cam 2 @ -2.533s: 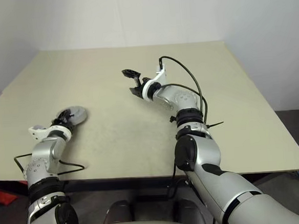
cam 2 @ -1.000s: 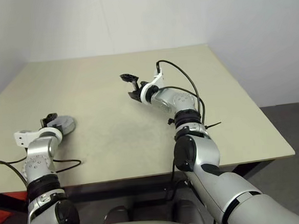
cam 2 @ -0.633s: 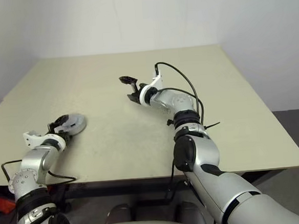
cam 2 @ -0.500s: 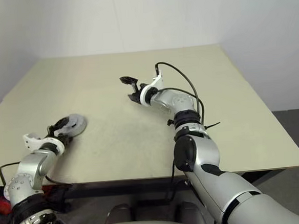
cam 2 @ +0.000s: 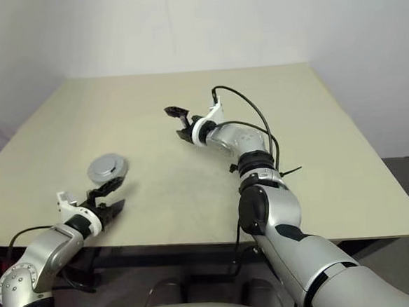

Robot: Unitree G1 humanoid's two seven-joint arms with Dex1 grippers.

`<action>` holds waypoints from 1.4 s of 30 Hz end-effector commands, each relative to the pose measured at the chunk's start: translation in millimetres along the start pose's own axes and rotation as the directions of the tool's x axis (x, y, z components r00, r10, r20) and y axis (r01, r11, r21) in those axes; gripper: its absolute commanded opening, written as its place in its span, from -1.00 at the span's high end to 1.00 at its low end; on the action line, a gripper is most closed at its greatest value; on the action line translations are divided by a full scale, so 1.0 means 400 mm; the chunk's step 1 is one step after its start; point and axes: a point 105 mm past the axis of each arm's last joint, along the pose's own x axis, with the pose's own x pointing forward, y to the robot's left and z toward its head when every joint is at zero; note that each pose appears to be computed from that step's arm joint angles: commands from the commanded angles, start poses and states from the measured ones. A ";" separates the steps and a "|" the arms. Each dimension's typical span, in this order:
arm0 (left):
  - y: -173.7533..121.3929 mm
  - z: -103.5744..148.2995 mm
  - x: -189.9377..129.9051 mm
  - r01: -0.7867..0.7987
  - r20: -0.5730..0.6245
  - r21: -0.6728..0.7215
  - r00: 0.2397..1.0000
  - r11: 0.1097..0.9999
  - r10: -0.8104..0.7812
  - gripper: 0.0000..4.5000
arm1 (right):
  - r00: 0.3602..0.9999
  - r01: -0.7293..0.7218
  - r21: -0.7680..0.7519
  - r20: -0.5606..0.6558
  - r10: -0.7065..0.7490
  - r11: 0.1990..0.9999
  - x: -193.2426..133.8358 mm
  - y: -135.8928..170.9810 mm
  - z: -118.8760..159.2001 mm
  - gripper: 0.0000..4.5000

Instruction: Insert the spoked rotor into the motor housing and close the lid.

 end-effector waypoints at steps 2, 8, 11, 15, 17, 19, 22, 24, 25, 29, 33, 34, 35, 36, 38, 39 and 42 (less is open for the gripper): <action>-0.131 -0.015 0.057 0.135 -0.065 0.305 0.991 0.943 -0.121 -0.98 | 0.996 -0.036 -0.255 0.069 0.055 0.966 -0.015 0.032 0.048 -1.00; -0.207 0.013 0.089 0.192 -0.035 0.593 0.976 0.782 -0.213 -0.98 | 0.983 0.054 -0.589 0.173 0.060 0.806 -0.059 0.000 0.117 -1.00; -0.232 0.011 0.089 0.220 -0.053 0.706 0.964 0.673 -0.259 -0.98 | 0.978 0.101 -0.672 0.202 0.050 0.733 -0.098 -0.025 0.165 -1.00; -0.249 0.011 0.088 0.235 -0.076 0.818 0.948 0.524 -0.308 -0.98 | 0.993 -0.001 -0.727 0.079 0.086 0.686 -0.176 -0.036 0.199 -1.00; -0.248 0.001 0.091 0.261 -0.112 0.830 0.944 0.493 -0.311 -0.98 | 0.996 -0.043 -0.757 0.017 0.085 0.652 -0.197 -0.042 0.192 -1.00; -0.253 -0.005 0.093 0.278 -0.135 0.845 0.937 0.457 -0.321 -0.98 | 0.996 -0.090 -0.794 -0.062 0.067 0.601 -0.225 -0.060 0.177 -1.00; -0.259 -0.012 0.094 0.298 -0.157 0.856 0.928 0.423 -0.337 -0.98 | 0.985 -0.163 -0.821 -0.165 0.046 0.548 -0.262 -0.084 0.152 -1.00; -0.265 -0.018 0.093 0.312 -0.169 0.862 0.920 0.400 -0.354 -0.98 | 0.975 -0.201 -0.836 -0.219 0.025 0.511 -0.280 -0.100 0.137 -1.00; -0.267 -0.020 0.092 0.316 -0.173 0.865 0.917 0.389 -0.360 -0.98 | 0.969 -0.222 -0.838 -0.246 0.018 0.498 -0.288 -0.107 0.128 -1.00; -0.258 -0.028 0.092 0.316 -0.183 0.879 0.915 0.356 -0.360 -0.98 | 0.945 -0.288 -0.836 -0.327 -0.002 0.467 -0.305 -0.126 0.092 -1.00; -0.247 -0.024 0.084 0.311 -0.175 0.881 0.914 0.357 -0.365 -0.98 | 0.938 -0.299 -0.841 -0.345 -0.021 0.451 -0.312 -0.139 0.079 -1.00; -0.246 -0.023 0.082 0.309 -0.172 0.881 0.914 0.358 -0.367 -0.98 | 0.938 -0.299 -0.841 -0.345 -0.022 0.451 -0.313 -0.140 0.079 -1.00; -0.245 -0.021 0.081 0.307 -0.169 0.881 0.915 0.360 -0.367 -0.98 | 0.938 -0.298 -0.842 -0.345 -0.022 0.450 -0.314 -0.140 0.080 -1.00; -0.243 -0.020 0.081 0.305 -0.167 0.881 0.915 0.362 -0.367 -0.98 | 0.939 -0.298 -0.842 -0.344 -0.023 0.450 -0.314 -0.140 0.081 -1.00; -0.240 -0.018 0.081 0.303 -0.164 0.881 0.916 0.364 -0.365 -0.98 | 0.939 -0.296 -0.843 -0.342 -0.024 0.449 -0.312 -0.139 0.082 -1.00; -0.239 -0.019 0.081 0.303 -0.164 0.881 0.917 0.365 -0.365 -0.98 | 0.940 -0.295 -0.844 -0.342 -0.024 0.448 -0.312 -0.139 0.082 -1.00; -0.236 -0.021 0.080 0.303 -0.164 0.879 0.917 0.368 -0.363 -0.98 | 0.940 -0.294 -0.846 -0.339 -0.024 0.444 -0.312 -0.138 0.083 -1.00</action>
